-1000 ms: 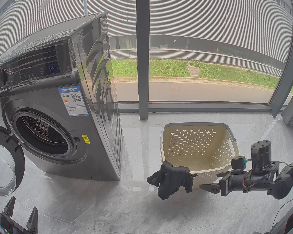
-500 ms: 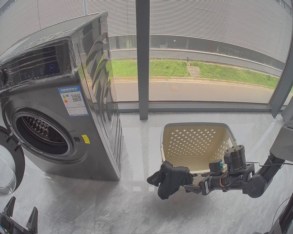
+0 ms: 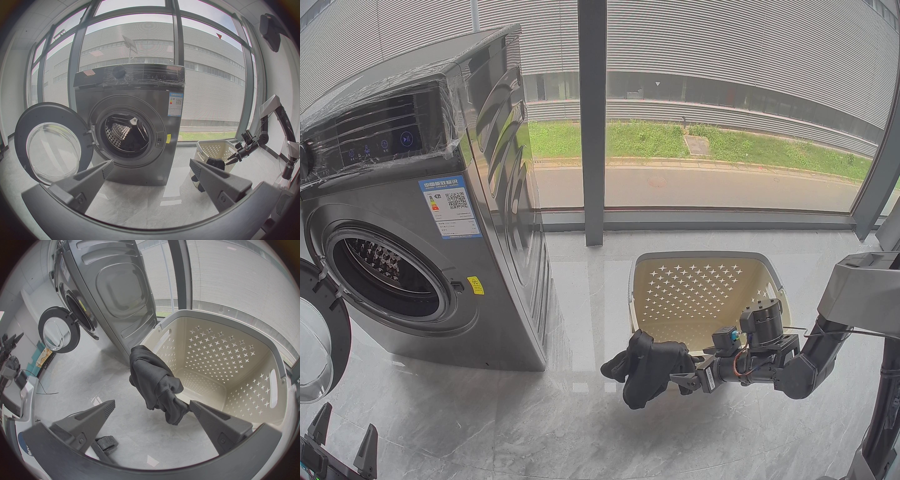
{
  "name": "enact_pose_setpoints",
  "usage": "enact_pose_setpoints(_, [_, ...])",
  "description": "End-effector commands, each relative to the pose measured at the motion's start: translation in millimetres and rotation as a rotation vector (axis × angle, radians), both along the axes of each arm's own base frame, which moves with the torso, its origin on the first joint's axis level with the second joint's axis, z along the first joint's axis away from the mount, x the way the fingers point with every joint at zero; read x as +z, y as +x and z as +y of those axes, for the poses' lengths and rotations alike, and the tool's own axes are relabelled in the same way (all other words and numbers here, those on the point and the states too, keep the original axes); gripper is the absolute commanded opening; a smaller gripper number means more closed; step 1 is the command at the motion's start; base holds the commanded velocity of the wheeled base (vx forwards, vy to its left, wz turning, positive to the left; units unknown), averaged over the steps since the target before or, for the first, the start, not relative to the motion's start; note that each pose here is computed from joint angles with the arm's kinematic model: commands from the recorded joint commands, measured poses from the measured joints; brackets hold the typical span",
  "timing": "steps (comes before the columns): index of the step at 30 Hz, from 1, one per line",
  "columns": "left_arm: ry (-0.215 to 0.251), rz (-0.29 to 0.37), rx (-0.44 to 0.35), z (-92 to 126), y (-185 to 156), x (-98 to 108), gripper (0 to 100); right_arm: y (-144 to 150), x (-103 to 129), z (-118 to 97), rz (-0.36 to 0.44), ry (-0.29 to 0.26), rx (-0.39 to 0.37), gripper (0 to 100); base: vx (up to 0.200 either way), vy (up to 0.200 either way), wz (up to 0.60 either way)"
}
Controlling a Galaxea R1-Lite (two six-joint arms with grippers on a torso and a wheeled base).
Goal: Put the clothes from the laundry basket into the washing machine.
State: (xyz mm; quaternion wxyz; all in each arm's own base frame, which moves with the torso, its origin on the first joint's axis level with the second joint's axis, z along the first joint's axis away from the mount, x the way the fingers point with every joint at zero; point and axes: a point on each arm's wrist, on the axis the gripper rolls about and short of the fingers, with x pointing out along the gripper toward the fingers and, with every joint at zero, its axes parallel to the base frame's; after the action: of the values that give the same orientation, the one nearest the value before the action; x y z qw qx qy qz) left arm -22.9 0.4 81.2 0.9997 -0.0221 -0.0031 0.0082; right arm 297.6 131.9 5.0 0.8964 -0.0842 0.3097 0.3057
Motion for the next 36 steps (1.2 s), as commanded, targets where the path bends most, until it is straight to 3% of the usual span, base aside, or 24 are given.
enact_pose_setpoints(1, [0.000,0.006,0.000,0.0,0.4,-5.1,100,6.6,-8.8,0.9,0.002,-0.014,0.005,100,0.000,0.000,0.00])
enact_pose_setpoints(17, [0.001,0.006,0.000,0.0,0.4,-5.1,100,21.9,-19.2,9.6,-0.037,-0.004,0.013,100,0.000,0.000,0.00])
enact_pose_setpoints(18, [0.001,0.006,0.000,0.0,0.4,-5.1,100,22.1,-19.7,10.3,-0.042,-0.003,0.016,0,0.000,0.000,0.00])
enact_pose_setpoints(31, [0.000,0.006,0.000,0.0,0.4,-5.1,100,14.8,-15.9,8.4,-0.048,0.001,0.020,0,0.000,0.000,0.00])
enact_pose_setpoints(36, [0.001,0.006,0.000,0.0,0.4,-5.1,100,5.6,-4.4,4.9,-0.073,0.010,0.020,0,0.000,0.000,0.00])
